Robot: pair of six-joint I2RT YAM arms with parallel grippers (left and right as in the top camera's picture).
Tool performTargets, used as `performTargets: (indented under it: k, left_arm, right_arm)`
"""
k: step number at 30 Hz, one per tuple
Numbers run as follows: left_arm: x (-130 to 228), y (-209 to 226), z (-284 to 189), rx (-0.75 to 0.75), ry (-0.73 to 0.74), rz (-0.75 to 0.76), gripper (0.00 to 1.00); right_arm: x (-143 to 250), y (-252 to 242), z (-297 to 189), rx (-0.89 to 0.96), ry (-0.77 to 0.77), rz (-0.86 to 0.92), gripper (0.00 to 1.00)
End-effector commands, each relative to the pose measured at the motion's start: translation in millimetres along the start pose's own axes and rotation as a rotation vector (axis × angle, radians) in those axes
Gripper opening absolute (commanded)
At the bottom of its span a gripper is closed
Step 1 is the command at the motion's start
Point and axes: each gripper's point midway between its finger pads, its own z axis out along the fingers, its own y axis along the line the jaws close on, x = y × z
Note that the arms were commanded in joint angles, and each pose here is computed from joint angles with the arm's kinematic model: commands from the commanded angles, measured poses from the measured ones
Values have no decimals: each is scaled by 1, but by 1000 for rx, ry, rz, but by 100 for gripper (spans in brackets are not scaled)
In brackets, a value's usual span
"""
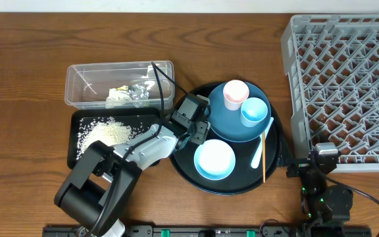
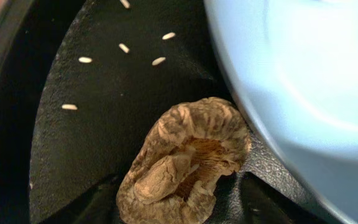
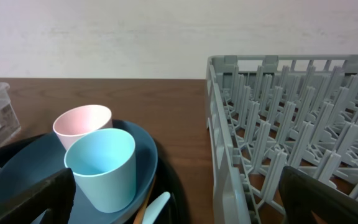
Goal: Sort waste into correct bins and load items into the dishwasher rack
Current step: 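Lower the left gripper and close it on the brown dried item, then carry the brown item with the left gripper onto the black rice tray and release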
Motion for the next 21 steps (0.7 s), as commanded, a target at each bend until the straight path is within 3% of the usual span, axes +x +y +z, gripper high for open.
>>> performTargets:
  k: [1, 5, 13, 21]
  left_arm:
    - [-4, 0, 1, 2, -7, 5, 50]
    - [-6, 0, -2, 4, -14, 5, 38]
    - [-22, -3, -22, 14, -72, 4, 28]
    - [-41, -4, -61, 17, -152, 2, 26]
  right_arm:
    - [2, -3, 0, 14, 4, -10, 99]
    - [2, -3, 0, 14, 4, -10, 99]
    - [2, -3, 0, 14, 4, -10, 99]
    - [2, -3, 0, 14, 4, -10, 99]
